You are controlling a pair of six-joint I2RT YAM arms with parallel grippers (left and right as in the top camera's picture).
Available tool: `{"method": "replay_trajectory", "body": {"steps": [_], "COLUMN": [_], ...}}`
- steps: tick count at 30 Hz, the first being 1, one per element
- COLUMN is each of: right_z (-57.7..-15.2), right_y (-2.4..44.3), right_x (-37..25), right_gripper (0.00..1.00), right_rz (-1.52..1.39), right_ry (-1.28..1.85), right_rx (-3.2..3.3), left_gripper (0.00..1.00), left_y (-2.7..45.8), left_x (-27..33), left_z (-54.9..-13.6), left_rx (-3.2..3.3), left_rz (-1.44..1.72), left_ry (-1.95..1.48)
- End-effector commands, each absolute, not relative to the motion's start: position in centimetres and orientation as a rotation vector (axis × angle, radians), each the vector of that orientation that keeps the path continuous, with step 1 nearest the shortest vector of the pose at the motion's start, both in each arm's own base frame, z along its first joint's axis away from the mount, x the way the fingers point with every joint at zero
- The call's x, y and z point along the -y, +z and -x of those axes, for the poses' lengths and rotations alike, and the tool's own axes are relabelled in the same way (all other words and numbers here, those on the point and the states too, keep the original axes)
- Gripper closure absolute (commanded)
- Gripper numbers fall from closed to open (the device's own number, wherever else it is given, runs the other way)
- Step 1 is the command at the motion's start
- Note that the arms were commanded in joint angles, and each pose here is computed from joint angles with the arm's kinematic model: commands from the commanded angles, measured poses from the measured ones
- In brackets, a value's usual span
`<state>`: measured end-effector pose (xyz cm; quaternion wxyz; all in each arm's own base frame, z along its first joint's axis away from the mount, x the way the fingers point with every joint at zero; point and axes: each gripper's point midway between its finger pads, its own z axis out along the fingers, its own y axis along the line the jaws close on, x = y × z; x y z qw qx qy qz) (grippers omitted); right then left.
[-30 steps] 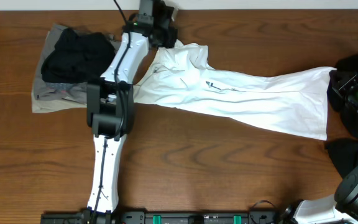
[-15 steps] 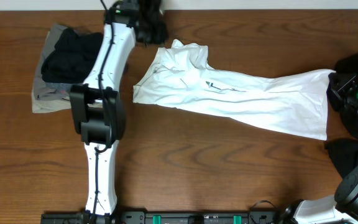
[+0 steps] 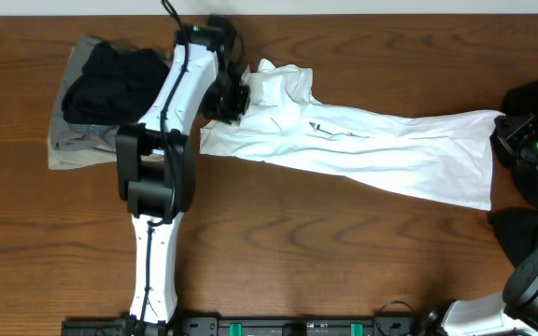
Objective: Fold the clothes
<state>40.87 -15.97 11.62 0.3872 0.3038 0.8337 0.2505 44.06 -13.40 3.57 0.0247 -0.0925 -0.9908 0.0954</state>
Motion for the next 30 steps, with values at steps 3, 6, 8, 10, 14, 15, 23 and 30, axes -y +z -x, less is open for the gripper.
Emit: {"method": "replay_trajectory", "body": {"steps": [3, 6, 8, 10, 14, 15, 23, 30], "right_z": [-40.9, -40.9, -40.9, -40.9, -41.1, -41.1, -41.4, -41.8], "right_y": [12.3, 12.3, 12.3, 12.4, 12.6, 12.7, 13.1, 13.8], "right_x": [16.0, 15.9, 15.9, 15.8, 15.7, 15.7, 16.1, 18.1], "right_gripper": [0.99, 0.99, 0.99, 0.99, 0.99, 0.99, 0.99, 0.99], "right_rz": [-0.744, -0.743, -0.74, -0.734, -0.72, -0.717, -0.705, -0.705], "right_ry": [0.63, 0.632, 0.637, 0.647, 0.656, 0.655, 0.633, 0.544], "right_rx": [-2.11, -2.11, -2.109, -2.107, -2.099, -2.096, -2.08, -2.033], "left_gripper": [0.94, 0.94, 0.94, 0.94, 0.94, 0.94, 0.94, 0.94], "left_y": [0.0, -1.2, -1.7, -2.2, -2.6, -2.5, -0.4, 3.2], "left_x": [12.3, 11.3, 10.7, 10.2, 9.4, 9.2, 7.7, 7.6], "left_z": [-43.3, -42.7, -41.3, -39.5, -35.7, -34.6, -27.8, -27.4], "left_rx": [3.055, 3.043, 2.992, 2.928, 2.788, 2.747, 2.487, 2.552], "left_rz": [0.301, 0.298, 0.291, 0.281, 0.231, 0.21, 0.072, 0.079], "left_ry": [0.224, 0.139, 0.106, 0.085, 0.052, 0.041, -0.045, -0.031]}}
